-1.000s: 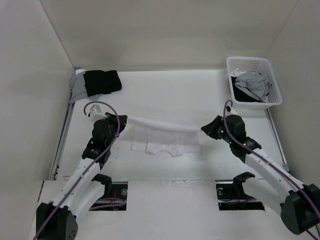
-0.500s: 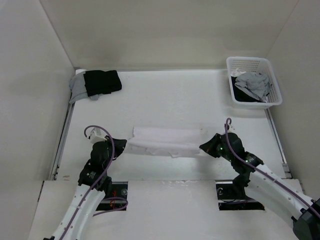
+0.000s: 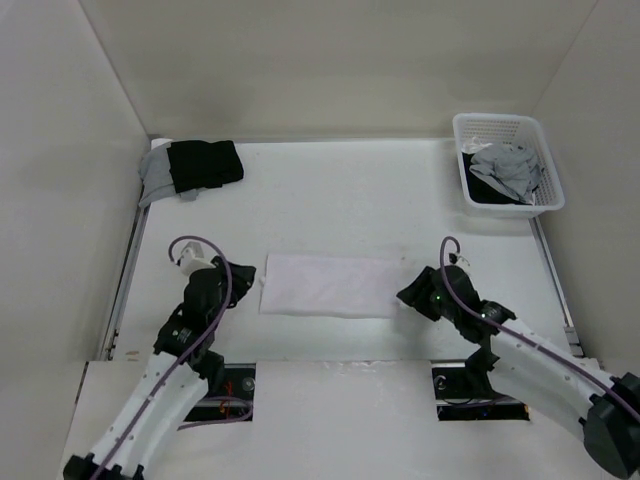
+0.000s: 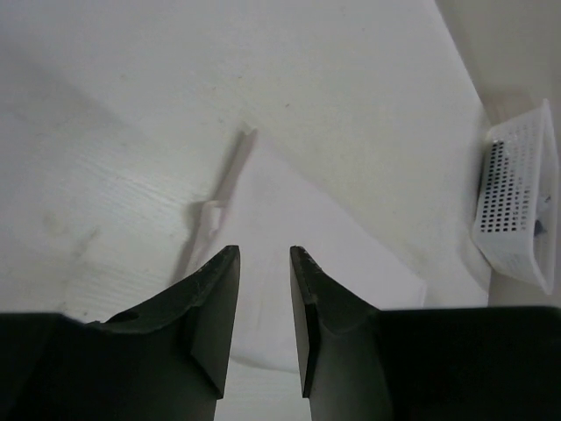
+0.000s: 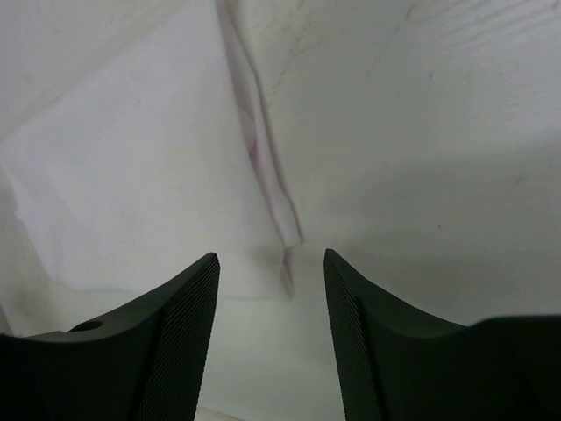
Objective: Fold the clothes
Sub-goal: Fold the tank top
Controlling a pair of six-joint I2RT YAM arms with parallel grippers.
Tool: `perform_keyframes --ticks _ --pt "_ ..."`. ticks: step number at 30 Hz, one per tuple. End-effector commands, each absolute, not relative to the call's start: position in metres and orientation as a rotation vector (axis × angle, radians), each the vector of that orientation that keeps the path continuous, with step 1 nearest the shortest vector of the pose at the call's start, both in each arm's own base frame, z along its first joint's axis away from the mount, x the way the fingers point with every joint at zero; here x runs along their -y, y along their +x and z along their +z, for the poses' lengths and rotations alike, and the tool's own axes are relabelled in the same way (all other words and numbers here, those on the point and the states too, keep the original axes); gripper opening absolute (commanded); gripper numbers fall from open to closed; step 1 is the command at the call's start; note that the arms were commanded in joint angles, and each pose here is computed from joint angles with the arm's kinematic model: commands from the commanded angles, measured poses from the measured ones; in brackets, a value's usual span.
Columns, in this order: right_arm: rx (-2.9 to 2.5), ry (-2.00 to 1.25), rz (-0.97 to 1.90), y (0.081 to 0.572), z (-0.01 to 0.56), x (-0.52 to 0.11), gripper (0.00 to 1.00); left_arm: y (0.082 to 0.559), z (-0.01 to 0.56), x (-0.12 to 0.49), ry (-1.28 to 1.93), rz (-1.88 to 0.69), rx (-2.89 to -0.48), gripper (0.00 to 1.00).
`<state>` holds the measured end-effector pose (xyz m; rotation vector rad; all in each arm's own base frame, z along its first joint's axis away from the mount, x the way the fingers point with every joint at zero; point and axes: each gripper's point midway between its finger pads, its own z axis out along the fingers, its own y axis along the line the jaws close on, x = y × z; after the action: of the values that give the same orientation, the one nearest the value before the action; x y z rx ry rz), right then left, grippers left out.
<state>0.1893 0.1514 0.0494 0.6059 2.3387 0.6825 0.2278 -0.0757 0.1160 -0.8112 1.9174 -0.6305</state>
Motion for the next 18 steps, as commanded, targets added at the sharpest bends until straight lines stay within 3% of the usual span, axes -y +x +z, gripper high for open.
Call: perform_keyframes --ticks 1,10,18 --pt "-2.241 0.534 0.694 0.228 0.078 -0.158 0.57 0.248 0.145 0.114 -0.703 -0.761 -1.88 0.27" --pt "-2.299 0.501 0.773 0.254 0.056 -0.167 0.54 0.244 0.115 0.23 -0.448 -0.826 -2.008 0.26" --pt "-2.358 0.513 0.818 0.241 0.039 -0.173 0.42 0.253 0.123 0.233 -0.45 -0.863 -1.978 0.26"
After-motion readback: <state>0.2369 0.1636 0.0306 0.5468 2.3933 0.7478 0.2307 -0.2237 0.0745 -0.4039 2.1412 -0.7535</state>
